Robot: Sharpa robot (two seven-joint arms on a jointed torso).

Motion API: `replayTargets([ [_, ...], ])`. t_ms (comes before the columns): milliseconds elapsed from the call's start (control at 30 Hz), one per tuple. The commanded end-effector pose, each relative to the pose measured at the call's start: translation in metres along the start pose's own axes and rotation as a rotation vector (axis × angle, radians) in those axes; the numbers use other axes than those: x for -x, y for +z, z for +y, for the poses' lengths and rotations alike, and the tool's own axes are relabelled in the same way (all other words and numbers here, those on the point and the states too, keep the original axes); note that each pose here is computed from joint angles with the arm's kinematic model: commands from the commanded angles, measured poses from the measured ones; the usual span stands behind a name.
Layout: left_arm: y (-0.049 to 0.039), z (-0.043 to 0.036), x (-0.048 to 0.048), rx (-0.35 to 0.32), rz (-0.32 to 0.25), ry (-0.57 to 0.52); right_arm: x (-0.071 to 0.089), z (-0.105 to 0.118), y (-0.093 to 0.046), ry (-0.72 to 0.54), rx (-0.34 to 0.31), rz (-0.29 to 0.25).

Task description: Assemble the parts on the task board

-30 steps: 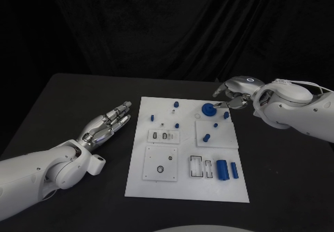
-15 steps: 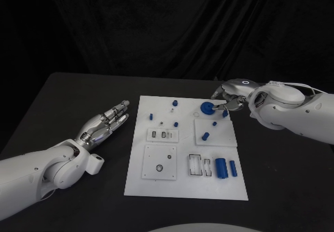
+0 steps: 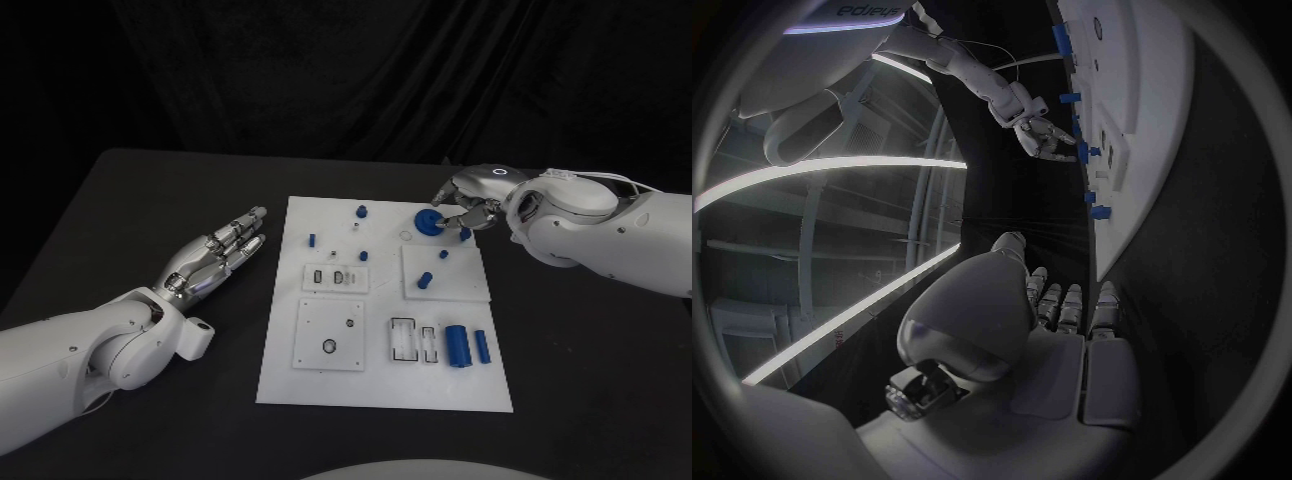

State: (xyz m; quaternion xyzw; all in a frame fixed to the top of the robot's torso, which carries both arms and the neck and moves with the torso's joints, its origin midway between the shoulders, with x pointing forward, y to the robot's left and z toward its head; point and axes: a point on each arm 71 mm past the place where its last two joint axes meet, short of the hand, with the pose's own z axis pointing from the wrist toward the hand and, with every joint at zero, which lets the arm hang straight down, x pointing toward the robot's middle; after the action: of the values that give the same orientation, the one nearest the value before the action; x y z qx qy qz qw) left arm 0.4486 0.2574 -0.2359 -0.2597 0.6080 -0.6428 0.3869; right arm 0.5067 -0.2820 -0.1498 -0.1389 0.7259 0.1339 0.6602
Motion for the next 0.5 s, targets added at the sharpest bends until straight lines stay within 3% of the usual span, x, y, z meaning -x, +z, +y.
replayTargets([
  [33,0.0002,-0.0121,-0.0013,-0.161,0.010,-0.008,-0.0035,-0.0016,0.0010,-0.013,-0.019,0.021],
  [500,0.0008,-0.0115,-0.0015,-0.157,0.014,-0.012,-0.0100,0.0001,0.0060,-0.019,-0.022,0.060],
])
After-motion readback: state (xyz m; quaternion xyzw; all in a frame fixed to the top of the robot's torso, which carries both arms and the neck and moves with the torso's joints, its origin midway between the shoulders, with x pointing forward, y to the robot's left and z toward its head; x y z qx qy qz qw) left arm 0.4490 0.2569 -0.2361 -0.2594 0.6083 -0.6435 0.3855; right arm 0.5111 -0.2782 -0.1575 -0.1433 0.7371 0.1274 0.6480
